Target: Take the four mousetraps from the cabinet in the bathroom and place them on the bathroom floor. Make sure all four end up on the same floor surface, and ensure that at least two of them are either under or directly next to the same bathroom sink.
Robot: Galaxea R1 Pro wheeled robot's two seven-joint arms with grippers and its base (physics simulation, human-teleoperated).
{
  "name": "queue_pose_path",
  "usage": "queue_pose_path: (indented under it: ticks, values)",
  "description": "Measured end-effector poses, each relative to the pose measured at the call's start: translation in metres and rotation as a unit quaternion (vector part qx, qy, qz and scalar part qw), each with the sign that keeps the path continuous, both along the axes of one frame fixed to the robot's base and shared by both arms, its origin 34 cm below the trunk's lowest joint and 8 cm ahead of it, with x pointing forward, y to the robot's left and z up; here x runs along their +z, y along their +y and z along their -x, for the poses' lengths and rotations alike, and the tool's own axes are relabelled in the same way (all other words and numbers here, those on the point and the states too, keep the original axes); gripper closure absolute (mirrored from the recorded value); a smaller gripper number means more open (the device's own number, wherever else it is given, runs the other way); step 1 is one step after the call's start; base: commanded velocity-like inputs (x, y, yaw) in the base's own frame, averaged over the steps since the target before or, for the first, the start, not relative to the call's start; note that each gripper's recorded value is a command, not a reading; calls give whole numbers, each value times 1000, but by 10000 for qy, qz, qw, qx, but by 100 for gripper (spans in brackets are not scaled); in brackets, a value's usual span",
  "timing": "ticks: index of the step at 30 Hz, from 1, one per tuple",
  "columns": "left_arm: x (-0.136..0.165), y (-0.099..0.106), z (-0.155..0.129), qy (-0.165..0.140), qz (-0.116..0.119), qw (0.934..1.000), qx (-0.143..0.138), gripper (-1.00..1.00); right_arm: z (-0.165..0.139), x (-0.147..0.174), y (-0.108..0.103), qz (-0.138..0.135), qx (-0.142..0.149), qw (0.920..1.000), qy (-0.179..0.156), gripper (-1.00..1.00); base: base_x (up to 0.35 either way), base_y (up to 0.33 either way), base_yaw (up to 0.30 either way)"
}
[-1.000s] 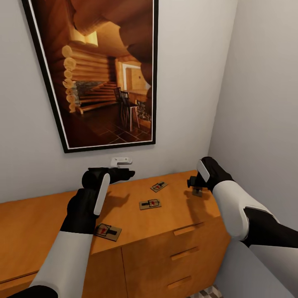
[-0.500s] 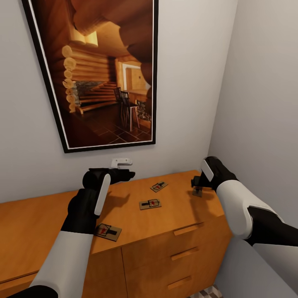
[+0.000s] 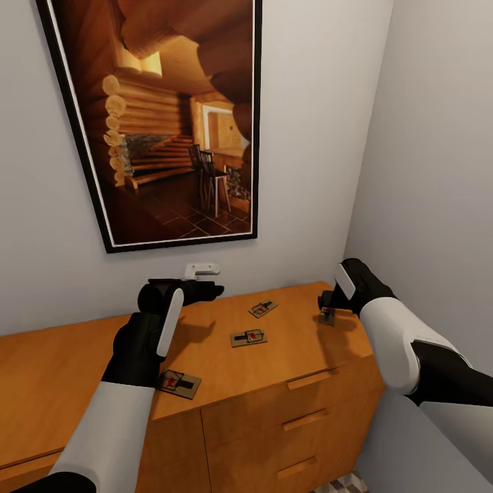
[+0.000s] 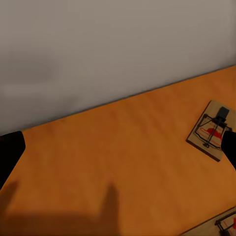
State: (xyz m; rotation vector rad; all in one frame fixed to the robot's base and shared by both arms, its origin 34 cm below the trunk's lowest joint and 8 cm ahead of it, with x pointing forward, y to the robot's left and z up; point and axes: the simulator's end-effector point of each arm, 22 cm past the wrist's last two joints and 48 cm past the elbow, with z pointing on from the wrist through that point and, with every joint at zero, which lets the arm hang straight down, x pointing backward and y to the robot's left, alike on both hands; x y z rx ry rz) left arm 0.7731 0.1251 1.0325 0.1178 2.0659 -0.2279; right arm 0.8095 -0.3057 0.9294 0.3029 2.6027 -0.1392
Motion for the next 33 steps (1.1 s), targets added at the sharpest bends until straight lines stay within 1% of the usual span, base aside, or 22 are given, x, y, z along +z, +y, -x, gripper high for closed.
queue_pose_path:
  ticks: [8, 19, 33]
  values:
    - [-3, -6, 1, 23, -63, 10000, -70, -100, -1, 1, 2, -57, -11, 10000, -14, -100, 0, 0, 0]
    - [-11, -19, 3, 94, -208, 9995, -216, -100, -2, 4, 9, -108, 26, 9999, -34, -100, 0, 0, 0]
    - [-14, -22, 4, 124, -238, 9993, -253, -100, -3, 3, 14, -143, 46, 9999, -36, -100, 0, 0, 0]
